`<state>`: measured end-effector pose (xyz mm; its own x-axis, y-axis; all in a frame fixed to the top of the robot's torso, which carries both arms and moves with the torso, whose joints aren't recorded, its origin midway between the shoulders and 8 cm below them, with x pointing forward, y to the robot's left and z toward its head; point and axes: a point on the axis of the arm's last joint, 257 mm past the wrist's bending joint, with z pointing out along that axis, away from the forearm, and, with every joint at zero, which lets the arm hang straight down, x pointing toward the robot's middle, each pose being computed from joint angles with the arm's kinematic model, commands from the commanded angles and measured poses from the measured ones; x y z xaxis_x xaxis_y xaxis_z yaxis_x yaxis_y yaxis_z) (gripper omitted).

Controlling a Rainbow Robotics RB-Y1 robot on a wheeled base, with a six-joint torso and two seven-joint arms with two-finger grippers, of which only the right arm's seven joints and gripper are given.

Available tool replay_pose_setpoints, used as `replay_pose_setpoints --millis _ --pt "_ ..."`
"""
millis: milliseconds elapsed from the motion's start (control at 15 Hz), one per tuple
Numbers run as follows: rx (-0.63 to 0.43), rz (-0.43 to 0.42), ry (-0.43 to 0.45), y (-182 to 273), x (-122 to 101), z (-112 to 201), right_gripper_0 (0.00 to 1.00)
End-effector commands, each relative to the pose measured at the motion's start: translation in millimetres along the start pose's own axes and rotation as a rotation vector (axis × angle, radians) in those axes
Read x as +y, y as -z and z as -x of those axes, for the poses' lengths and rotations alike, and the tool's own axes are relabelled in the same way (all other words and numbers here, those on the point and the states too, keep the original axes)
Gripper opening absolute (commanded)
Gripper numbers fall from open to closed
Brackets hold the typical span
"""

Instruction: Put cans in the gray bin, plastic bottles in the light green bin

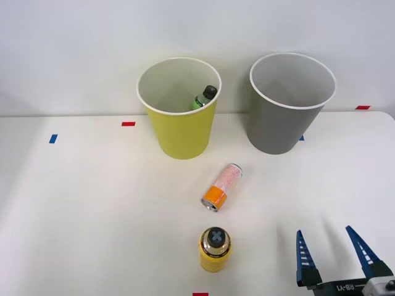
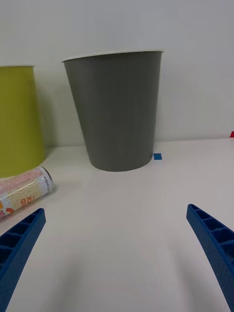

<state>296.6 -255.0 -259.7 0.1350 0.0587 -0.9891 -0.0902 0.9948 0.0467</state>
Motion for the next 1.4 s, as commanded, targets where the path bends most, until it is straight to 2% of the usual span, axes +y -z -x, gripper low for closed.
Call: replay_pose_setpoints --millis 67,267,1400 --pt "0.019 -0.063 -0.003 17.5 -9.5 -5.2 1.00" --pt "0.018 -0.062 0.009 25.8 -16.1 -2.8 1.00" --pt "0.043 -0.063 0.007 38.6 -7.7 -9.2 1.00"
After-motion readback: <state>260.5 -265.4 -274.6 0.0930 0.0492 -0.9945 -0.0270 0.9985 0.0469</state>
